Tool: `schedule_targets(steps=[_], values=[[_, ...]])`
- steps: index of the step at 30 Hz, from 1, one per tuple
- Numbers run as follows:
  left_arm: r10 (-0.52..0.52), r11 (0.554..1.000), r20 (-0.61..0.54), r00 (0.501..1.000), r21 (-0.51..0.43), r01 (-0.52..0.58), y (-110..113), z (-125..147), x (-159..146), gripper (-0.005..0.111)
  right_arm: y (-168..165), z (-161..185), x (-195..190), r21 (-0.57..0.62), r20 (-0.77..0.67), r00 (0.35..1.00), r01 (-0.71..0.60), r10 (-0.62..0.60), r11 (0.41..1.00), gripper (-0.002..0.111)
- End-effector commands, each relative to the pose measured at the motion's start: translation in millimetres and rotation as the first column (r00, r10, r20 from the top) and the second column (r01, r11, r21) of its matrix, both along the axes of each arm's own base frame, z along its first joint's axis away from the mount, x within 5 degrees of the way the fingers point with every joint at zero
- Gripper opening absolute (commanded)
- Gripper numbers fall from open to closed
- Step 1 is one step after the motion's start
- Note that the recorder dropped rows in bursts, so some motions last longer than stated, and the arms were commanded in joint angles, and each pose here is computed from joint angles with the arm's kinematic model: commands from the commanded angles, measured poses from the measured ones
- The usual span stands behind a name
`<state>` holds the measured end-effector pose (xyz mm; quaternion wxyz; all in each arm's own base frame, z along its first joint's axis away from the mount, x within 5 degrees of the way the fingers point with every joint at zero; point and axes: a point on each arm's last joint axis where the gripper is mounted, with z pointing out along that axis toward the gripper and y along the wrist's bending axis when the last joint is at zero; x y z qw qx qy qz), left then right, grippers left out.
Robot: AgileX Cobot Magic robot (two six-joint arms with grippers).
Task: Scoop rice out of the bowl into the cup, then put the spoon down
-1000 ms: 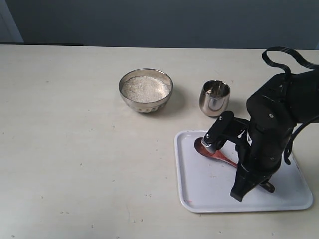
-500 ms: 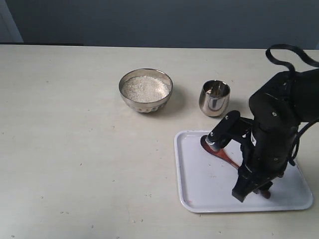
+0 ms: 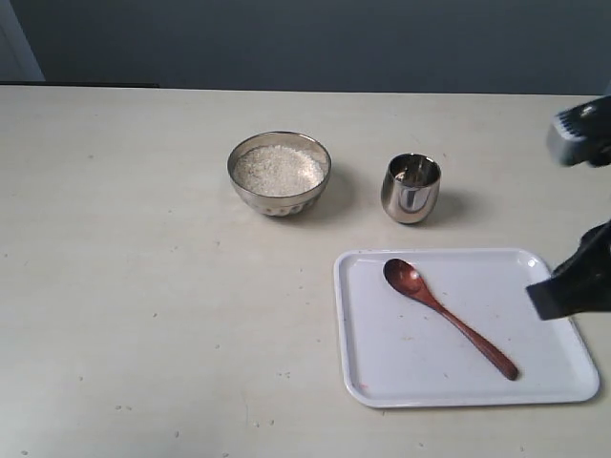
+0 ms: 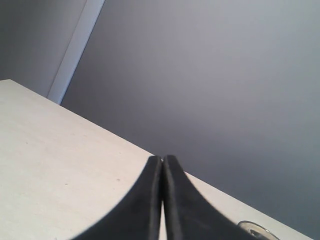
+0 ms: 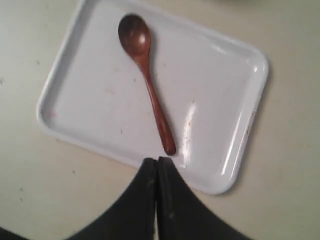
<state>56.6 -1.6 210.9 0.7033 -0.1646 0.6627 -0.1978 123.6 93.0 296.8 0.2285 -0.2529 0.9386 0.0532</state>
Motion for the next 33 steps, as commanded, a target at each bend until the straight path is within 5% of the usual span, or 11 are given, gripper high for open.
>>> schedule_targets(steps=[1, 5, 9, 20, 26, 33], values=[[0.001, 1.0, 0.012, 1.0, 0.004, -0.001, 0.0, 1.6, -0.5, 0.0, -18.2, 25.7, -12.7, 0.171, 0.179, 0.976, 0.096, -0.127, 0.981, -0.001], [0.001, 1.0, 0.012, 1.0, 0.004, -0.001, 0.0, 1.6, -0.5, 0.0, -27.2, 40.0, -23.8, 0.296, 0.25, 0.951, 0.102, -0.18, 0.95, -0.001], [0.001, 1.0, 0.012, 1.0, 0.004, -0.001, 0.0, 1.6, -0.5, 0.0, -28.7, 40.3, -35.8, 0.355, 0.173, 0.968, 0.113, -0.184, 0.928, -0.001], [0.001, 1.0, 0.012, 1.0, 0.004, -0.001, 0.0, 1.6, -0.5, 0.0, -35.0, 42.9, -35.0, 0.323, 0.238, 0.952, 0.11, -0.193, 0.94, -0.001], [0.001, 1.0, 0.012, 1.0, 0.004, -0.001, 0.0, 1.6, -0.5, 0.0, -47.0, 56.3, -30.7, 0.375, 0.394, 0.879, 0.114, -0.27, 0.92, -0.001], [0.001, 1.0, 0.012, 1.0, 0.004, -0.001, 0.0, 1.6, -0.5, 0.0, -72.1, 43.4, -38.0, 0.485, 0.536, 0.714, 0.177, -0.451, 0.856, -0.001]])
